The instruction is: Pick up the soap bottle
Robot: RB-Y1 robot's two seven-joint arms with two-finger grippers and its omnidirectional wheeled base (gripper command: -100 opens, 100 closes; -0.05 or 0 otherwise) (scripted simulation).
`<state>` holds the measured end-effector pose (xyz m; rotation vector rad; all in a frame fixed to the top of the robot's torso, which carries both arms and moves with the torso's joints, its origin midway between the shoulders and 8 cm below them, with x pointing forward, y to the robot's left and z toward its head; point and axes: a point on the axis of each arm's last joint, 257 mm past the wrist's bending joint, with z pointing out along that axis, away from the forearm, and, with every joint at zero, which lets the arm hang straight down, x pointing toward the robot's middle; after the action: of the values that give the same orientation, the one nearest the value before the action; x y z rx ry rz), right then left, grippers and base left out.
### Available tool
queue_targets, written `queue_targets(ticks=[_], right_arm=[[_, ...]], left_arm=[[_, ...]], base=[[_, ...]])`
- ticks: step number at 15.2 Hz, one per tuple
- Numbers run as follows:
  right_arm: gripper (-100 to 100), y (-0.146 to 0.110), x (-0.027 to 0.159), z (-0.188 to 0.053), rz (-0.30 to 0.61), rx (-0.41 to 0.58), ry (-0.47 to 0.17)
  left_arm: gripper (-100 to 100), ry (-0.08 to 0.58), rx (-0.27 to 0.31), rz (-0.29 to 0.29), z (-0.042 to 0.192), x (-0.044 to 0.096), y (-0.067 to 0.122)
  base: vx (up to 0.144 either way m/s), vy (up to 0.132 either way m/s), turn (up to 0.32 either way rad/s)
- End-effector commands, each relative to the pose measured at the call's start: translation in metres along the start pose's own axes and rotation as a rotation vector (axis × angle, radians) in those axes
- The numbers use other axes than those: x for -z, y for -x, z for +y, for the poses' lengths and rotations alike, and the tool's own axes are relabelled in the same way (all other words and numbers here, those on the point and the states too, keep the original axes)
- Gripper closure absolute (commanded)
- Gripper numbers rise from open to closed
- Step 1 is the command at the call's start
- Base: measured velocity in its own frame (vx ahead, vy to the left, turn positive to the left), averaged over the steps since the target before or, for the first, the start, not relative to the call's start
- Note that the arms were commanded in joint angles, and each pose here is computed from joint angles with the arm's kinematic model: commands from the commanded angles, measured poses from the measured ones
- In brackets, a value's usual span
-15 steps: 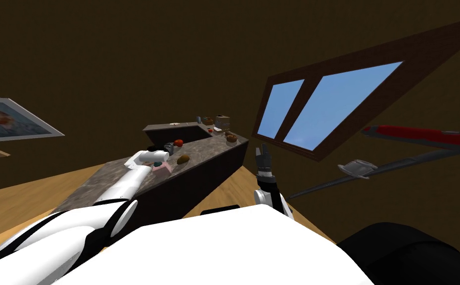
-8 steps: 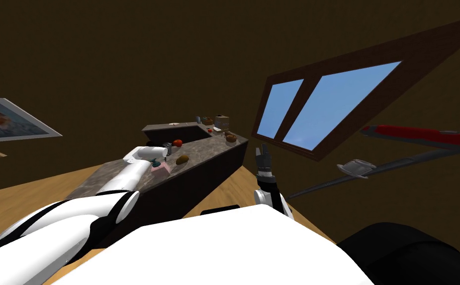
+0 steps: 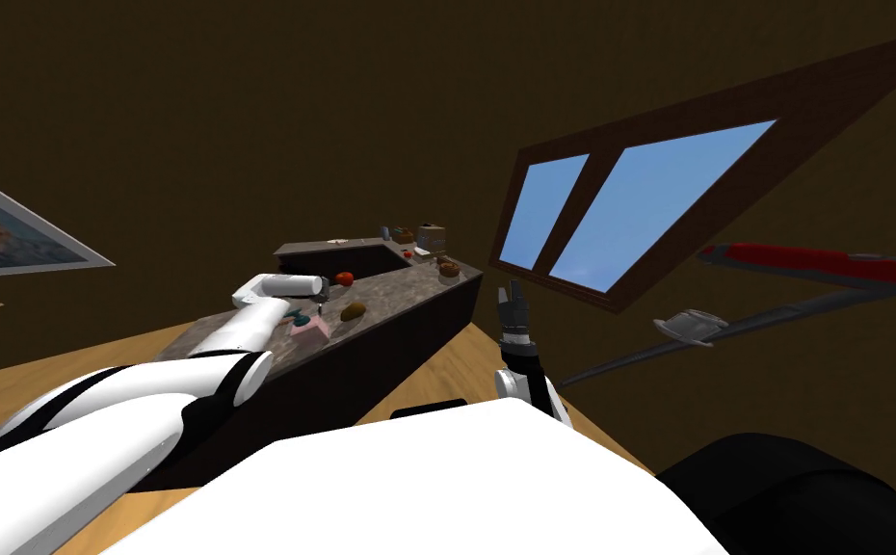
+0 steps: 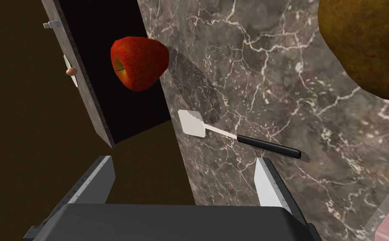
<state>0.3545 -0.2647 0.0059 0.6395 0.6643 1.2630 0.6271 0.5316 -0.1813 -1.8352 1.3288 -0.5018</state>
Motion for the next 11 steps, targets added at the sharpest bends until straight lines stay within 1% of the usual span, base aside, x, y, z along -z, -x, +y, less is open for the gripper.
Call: queue_targets(ticks=[1,2,3,4,5,6,8,9,10,11], right_arm=[[0,0.000,0.000,0.000,0.000,0.000,0.000],[0,0.000,0.000,0.000,0.000,0.000,0.000],[0,0.000,0.000,0.000,0.000,0.000,0.000],[0,0.000,0.000,0.000,0.000,0.000,0.000],[0,0.000,0.000,0.000,0.000,0.000,0.000],[0,0.000,0.000,0.000,0.000,0.000,0.000],[0,0.000,0.000,0.000,0.000,0.000,0.000],[0,0.000,0.000,0.000,0.000,0.000,0.000],[0,0.000,0.000,0.000,0.000,0.000,0.000],[0,0.000,0.000,0.000,0.000,0.000,0.000]], left_arm=[[-100,0.051,0.011,-0.008,0.008,0.000,0.003],[-100,0.051,0.011,-0.008,0.008,0.000,0.003],[-100,0.083,0.035,-0.012,0.002,0.004,0.008],[-100,0.107,0.037,-0.015,0.009,0.003,0.009],[-100,0.117,0.037,-0.017,0.011,0.004,0.009],[-100,0.139,0.058,-0.017,0.004,0.009,0.013],[-100,0.181,0.064,-0.022,0.015,0.009,0.014],[-100,0.201,0.085,-0.019,0.007,0.014,0.016],[-100,0.233,0.089,-0.023,0.017,0.014,0.018],[-100,0.245,0.089,-0.024,0.020,0.015,0.018]], base=[[0.000,-0.008,-0.003],[0.000,0.000,0.000],[-0.002,-0.007,-0.007],[-0.001,-0.008,-0.010],[0.000,-0.005,-0.005],[-0.003,-0.007,-0.006],[-0.002,-0.006,-0.005],[-0.004,-0.006,-0.003],[0.000,0.000,0.000],[0.000,0.000,0.000]])
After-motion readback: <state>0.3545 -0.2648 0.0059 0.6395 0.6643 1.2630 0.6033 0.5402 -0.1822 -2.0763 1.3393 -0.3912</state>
